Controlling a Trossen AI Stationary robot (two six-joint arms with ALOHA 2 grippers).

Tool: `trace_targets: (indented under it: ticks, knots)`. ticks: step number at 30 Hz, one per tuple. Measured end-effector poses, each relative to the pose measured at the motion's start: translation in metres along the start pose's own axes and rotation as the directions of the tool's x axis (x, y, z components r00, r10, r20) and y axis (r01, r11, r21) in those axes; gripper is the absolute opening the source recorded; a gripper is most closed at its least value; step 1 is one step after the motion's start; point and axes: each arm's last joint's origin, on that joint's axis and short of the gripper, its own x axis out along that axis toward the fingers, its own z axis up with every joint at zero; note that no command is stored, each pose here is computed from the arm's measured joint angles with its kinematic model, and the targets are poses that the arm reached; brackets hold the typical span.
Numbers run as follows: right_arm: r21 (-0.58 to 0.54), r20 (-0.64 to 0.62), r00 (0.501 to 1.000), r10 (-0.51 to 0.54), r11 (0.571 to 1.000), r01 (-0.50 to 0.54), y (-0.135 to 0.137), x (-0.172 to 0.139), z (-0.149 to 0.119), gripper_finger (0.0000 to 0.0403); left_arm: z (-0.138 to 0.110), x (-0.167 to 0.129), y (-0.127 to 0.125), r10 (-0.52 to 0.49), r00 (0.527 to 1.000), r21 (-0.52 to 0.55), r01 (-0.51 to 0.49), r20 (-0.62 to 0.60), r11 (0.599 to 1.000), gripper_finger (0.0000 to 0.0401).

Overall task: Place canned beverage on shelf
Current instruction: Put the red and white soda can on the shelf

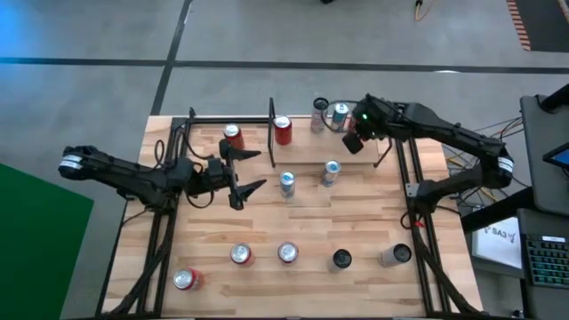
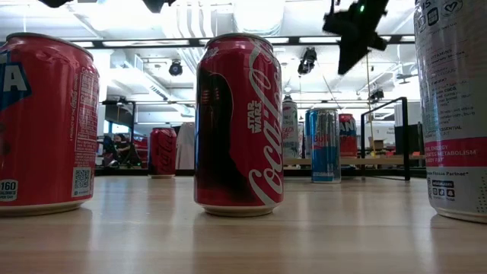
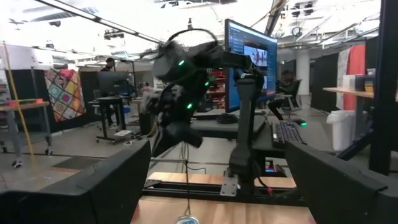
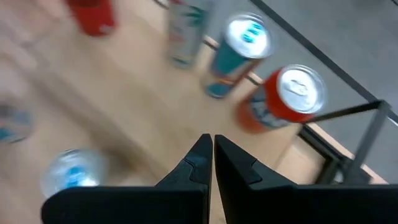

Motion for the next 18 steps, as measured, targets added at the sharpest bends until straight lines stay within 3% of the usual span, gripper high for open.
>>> trace_targets:
  ticks: [10,18]
  knots:
    - [-0.125,0.071,0.977,0.198,0.974,-0.189,0.047,-0.04,-0.024,0.0009,-0.008,0.008,-0.009,-0.022,0.999,-0.044,0.021,-0.037,0.999,0.0359]
    - [-0.231,0.072,0.944,0.322,0.926,-0.299,0.079,-0.056,-0.044,0.0009,-0.005,0.029,-0.02,-0.047,0.986,-0.01,0.046,-0.158,0.999,0.0359]
